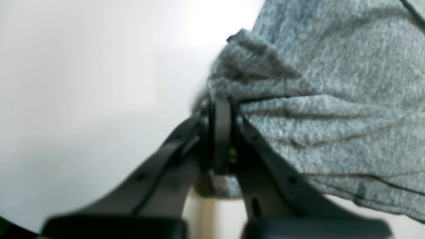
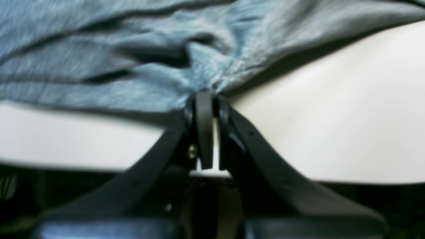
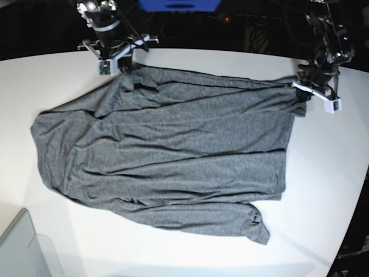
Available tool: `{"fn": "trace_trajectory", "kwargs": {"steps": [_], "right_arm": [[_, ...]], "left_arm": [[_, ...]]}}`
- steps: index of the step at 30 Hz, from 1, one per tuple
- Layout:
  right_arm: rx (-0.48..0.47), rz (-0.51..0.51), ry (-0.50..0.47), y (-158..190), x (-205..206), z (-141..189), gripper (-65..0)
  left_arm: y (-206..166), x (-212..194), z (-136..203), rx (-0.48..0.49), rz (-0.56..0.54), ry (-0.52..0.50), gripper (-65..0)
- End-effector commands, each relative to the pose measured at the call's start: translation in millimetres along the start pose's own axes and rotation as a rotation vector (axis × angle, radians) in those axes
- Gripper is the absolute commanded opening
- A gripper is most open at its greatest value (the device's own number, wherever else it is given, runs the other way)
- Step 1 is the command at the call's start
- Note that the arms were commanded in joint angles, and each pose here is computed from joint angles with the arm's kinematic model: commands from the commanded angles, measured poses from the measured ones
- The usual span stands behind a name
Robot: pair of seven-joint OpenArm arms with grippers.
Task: Layout the t-shirt on the table in an organized manner, then fold the t-shirt properly
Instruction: 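Pull the shirt edge outward with both grippers to smooth it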
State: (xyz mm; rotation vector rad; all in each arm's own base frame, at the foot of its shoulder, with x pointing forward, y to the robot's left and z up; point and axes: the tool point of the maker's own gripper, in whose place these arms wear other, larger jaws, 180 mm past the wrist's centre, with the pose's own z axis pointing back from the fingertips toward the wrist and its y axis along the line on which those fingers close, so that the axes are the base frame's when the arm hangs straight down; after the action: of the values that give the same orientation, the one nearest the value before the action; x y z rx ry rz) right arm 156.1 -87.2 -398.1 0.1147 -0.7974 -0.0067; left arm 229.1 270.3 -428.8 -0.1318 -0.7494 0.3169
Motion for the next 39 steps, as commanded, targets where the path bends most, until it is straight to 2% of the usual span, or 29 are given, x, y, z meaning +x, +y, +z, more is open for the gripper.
{"fn": "trace_trajectory", "kwargs": {"steps": [1, 7, 14, 26, 33, 36, 39], "right_arm": [[0.021, 0.003, -0.026, 7.3, 5.0, 2.3, -65.0], [0.091, 0.012, 0.033, 34.8, -17.7, 1.9, -65.0], [0.087, 0.012, 0.069, 33.9, -31.7, 3.0, -65.0], [0.093, 0.007, 0.029, 36.5, -24.2, 5.1, -65.0], [0.092, 0.008, 0.035, 36.2, -26.5, 4.6, -65.0], [0.092, 0.008, 0.035, 36.1, -26.5, 4.2, -65.0], [0.092, 0.008, 0.033, 36.1, -25.9, 3.9, -65.0]], "left_arm": [[7.7, 11.9, 3.3, 0.017, -0.023, -0.024, -64.9], [28.7, 23.7, 11.1, 0.067, 0.001, -0.06, -64.9], [47.3, 39.7, 19.9, 0.107, -0.012, -0.085, -64.9], [41.1, 41.1, 17.7, 0.093, -0.01, -0.09, -64.9], [18.2, 29.5, 10.4, 0.022, -0.064, -0.051, -64.9], [1.4, 35.6, 13.4, -0.059, -0.138, -0.07, -64.9], [-10.8, 45.3, 18.8, -0.077, -0.158, -0.106, -64.9]]}}
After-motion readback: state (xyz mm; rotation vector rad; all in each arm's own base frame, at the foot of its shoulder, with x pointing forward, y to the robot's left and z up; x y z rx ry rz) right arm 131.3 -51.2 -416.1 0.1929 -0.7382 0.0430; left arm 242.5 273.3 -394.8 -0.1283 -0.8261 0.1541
